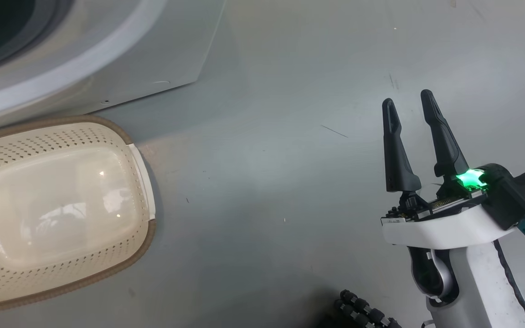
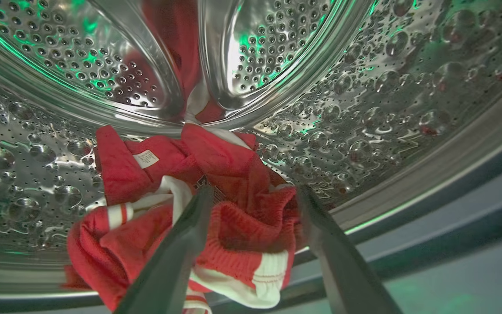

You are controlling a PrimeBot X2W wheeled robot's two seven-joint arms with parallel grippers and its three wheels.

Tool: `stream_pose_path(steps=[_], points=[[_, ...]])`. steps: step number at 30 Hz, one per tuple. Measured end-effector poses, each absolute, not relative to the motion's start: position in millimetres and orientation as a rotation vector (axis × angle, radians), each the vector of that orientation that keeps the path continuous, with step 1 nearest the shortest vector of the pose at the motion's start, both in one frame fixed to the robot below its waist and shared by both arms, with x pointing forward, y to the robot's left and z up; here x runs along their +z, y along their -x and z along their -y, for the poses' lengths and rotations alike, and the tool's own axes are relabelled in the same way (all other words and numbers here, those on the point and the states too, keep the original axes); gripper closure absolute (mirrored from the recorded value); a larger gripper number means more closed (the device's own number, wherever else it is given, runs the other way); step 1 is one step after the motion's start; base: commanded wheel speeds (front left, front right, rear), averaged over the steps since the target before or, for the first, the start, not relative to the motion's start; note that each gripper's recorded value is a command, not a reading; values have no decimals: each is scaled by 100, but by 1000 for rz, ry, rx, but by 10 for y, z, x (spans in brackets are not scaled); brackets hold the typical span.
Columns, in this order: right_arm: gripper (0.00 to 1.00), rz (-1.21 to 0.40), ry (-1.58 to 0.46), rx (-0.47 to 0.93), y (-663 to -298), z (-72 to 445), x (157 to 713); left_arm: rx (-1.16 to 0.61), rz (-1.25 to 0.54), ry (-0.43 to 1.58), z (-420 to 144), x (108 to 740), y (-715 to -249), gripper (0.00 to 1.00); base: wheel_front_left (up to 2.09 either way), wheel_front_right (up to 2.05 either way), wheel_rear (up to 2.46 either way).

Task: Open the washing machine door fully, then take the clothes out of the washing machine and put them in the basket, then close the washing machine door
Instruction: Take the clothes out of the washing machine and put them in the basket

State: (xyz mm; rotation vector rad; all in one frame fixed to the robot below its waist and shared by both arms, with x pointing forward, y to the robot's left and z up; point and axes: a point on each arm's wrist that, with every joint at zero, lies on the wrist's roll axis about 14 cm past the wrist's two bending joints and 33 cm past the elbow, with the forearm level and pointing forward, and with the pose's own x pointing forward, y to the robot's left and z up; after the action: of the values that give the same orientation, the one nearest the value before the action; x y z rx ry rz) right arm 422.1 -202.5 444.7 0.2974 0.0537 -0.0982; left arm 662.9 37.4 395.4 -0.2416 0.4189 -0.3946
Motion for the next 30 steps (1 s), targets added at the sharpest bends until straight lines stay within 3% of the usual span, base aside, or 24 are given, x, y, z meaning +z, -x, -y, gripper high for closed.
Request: stream_pose_path(steps=[15,30], points=[[0,-79,-282,-127,-4231,2111,4360,-430,-595,210,-321,3788,-6812,0,0,0,0],[0,-77,-281,-128,-4223,2120,4376,-455,-839,149,-333,3438,-6575,3,0,0,0]])
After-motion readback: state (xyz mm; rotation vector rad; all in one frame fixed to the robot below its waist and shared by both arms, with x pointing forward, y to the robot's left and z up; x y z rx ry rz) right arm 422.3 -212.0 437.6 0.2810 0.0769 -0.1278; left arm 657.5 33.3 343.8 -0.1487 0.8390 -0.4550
